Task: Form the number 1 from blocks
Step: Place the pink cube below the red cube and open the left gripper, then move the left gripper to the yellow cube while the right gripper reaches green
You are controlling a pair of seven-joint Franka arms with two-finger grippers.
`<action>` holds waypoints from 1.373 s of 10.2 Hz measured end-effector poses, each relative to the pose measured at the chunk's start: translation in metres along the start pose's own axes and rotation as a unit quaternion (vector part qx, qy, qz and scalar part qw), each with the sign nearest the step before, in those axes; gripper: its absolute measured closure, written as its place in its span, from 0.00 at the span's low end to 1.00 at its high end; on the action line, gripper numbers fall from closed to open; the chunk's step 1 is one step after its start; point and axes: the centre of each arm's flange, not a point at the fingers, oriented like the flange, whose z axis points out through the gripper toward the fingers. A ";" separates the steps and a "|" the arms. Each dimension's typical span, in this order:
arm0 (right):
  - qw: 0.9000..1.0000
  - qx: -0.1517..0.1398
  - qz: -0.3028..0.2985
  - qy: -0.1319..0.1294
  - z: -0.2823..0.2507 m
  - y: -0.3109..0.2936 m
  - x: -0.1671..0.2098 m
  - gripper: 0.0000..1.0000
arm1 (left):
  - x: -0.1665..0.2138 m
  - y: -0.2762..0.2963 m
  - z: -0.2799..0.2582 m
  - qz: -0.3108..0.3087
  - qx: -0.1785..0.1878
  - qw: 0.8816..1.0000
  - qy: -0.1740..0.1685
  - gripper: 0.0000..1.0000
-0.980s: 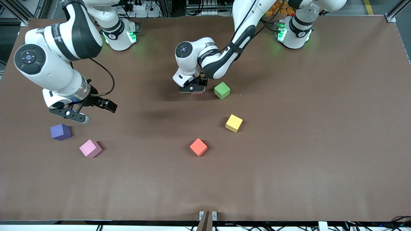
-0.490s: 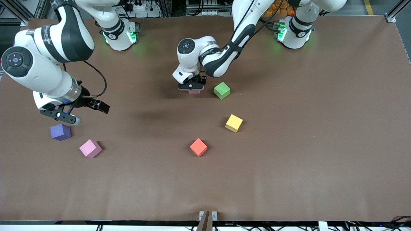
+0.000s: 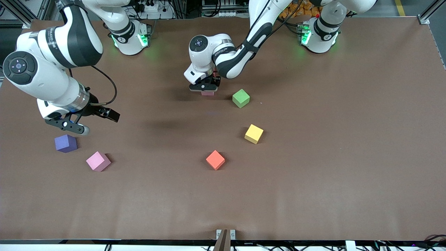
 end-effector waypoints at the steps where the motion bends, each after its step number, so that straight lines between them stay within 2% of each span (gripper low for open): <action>1: 1.000 0.000 -0.001 0.000 0.000 0.000 0.000 0.00 | -0.001 0.000 0.000 0.001 0.000 1.000 -0.001 0.39; 3: 1.000 0.000 -0.005 0.000 0.000 -0.002 -0.001 0.00 | -0.009 0.001 0.001 0.005 0.005 1.000 -0.007 0.39; 5: 1.000 0.000 -0.008 0.000 0.000 -0.002 -0.001 0.00 | -0.016 0.001 0.002 -0.003 0.013 1.000 -0.013 0.34; 8: 1.000 0.000 -0.009 0.000 0.000 -0.003 -0.002 0.00 | -0.009 -0.003 -0.003 -0.038 0.016 0.999 -0.009 0.00; 12: 1.000 0.004 -0.016 0.006 0.000 -0.010 -0.003 0.00 | 0.070 -0.034 -0.092 -0.097 0.006 0.994 0.055 0.00; 14: 1.000 0.005 -0.025 0.007 0.002 -0.021 -0.007 0.00 | 0.122 -0.071 -0.101 -0.161 0.015 0.984 0.079 0.00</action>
